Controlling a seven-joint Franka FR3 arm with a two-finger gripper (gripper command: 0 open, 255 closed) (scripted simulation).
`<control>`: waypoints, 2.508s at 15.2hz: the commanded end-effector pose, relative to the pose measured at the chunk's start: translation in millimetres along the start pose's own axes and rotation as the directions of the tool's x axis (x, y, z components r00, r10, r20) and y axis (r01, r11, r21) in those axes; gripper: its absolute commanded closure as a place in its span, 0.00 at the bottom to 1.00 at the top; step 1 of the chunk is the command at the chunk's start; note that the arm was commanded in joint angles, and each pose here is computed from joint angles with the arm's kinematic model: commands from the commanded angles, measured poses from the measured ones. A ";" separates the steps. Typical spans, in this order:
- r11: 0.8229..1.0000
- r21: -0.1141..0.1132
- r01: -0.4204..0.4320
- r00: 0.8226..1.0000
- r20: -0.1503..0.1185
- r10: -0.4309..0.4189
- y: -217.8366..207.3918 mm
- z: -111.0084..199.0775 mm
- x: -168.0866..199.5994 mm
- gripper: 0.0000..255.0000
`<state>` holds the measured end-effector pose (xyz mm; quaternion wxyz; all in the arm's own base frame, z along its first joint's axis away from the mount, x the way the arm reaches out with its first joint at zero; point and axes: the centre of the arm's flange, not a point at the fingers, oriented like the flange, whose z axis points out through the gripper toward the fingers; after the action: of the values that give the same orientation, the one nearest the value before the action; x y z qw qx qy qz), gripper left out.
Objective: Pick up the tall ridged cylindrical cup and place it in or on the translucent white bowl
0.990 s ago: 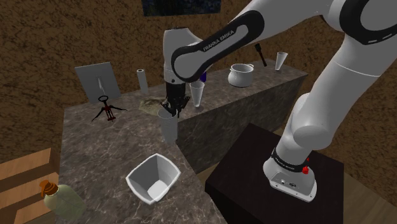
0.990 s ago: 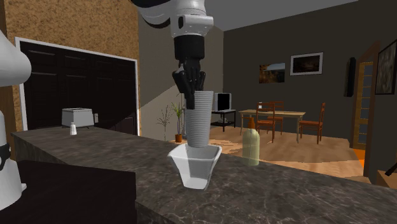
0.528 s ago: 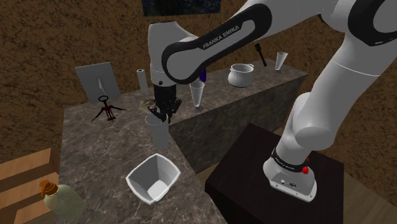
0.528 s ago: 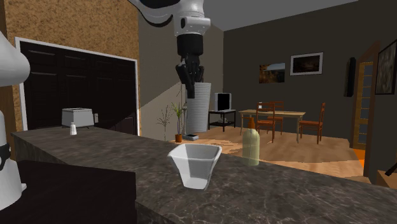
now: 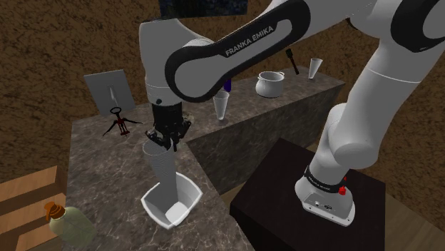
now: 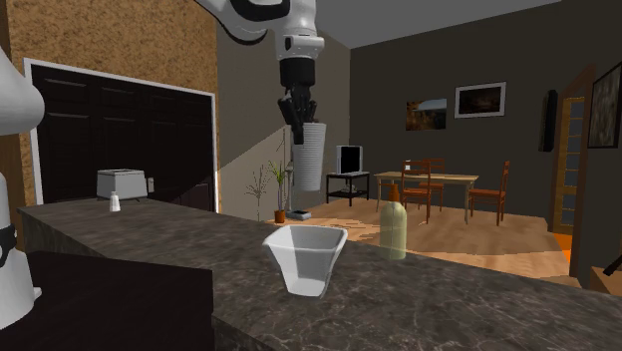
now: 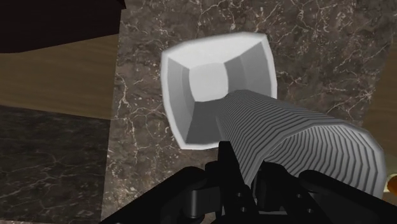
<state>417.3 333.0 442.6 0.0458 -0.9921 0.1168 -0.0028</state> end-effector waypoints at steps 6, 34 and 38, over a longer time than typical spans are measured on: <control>1.000 0.000 -0.001 1.000 0.000 0.001 1.1 35.5 -1.9 1.00; 1.000 0.000 -0.001 1.000 0.000 0.001 8.1 111.9 -1.5 0.00; 1.000 0.000 -0.001 1.000 0.000 0.001 8.2 61.9 -1.5 0.00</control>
<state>411.7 332.4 369.2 0.0463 -0.9920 0.1175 -0.0033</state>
